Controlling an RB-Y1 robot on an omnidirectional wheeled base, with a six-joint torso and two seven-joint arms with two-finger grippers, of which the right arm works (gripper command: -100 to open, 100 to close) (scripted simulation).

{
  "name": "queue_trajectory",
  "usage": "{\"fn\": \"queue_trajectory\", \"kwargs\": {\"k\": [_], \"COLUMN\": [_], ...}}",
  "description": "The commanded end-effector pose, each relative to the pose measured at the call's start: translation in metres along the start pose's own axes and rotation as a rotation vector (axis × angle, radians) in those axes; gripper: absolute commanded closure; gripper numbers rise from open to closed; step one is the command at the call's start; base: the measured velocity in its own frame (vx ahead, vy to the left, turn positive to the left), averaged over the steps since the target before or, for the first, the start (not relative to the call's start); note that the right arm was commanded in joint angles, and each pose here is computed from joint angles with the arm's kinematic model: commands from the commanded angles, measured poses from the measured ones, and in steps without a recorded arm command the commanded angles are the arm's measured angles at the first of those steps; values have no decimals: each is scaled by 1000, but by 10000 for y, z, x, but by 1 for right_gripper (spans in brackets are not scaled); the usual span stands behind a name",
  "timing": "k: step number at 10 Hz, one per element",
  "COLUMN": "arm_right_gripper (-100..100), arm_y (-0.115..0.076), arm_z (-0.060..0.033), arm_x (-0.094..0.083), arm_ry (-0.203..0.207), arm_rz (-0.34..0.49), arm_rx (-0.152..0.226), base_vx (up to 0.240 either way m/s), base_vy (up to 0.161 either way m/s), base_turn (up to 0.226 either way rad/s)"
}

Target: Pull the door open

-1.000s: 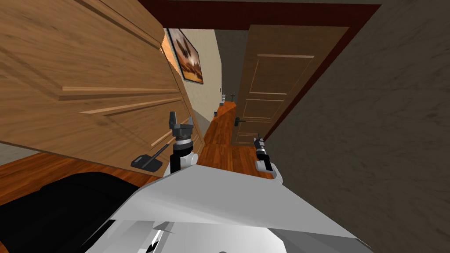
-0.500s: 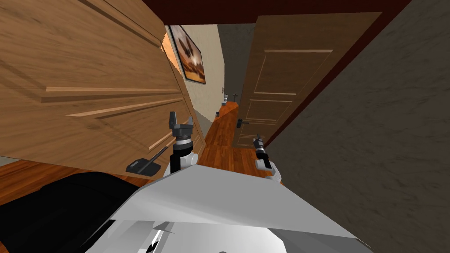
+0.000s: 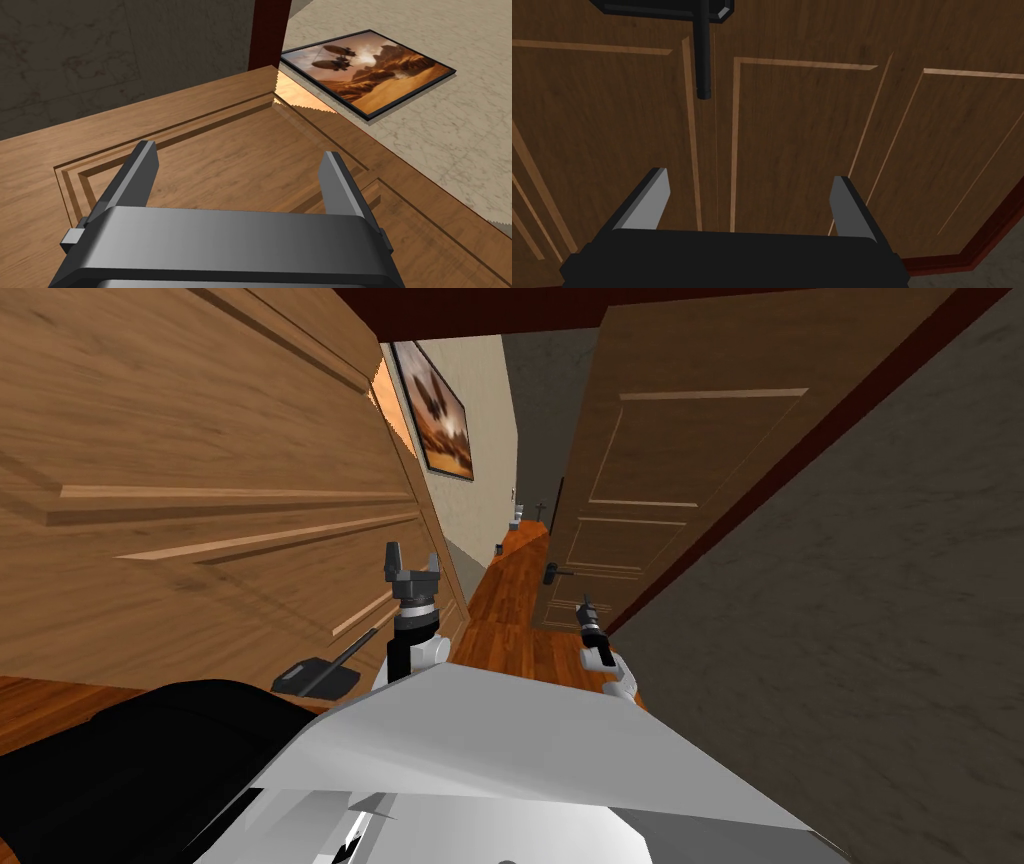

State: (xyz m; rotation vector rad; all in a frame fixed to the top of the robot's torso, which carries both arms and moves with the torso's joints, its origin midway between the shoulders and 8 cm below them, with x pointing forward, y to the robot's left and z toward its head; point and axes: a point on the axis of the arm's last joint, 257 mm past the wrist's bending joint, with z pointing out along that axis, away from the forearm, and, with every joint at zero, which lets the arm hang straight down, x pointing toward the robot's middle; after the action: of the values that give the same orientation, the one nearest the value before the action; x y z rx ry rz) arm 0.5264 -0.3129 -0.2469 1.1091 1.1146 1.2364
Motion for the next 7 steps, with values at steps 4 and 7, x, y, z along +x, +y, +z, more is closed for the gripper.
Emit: {"fn": "queue_trajectory", "kwargs": {"k": [4, 7], "arm_right_gripper": [-100, -100], "arm_y": [-270, -451], "arm_z": [110, 181], "arm_x": [-95, -176], "arm_ry": [-13, -26], "arm_rz": [10, 18], "arm_rx": [68, 115], "base_vx": [151, 189], "base_vy": [12, 2], "base_turn": [91, 103]}}
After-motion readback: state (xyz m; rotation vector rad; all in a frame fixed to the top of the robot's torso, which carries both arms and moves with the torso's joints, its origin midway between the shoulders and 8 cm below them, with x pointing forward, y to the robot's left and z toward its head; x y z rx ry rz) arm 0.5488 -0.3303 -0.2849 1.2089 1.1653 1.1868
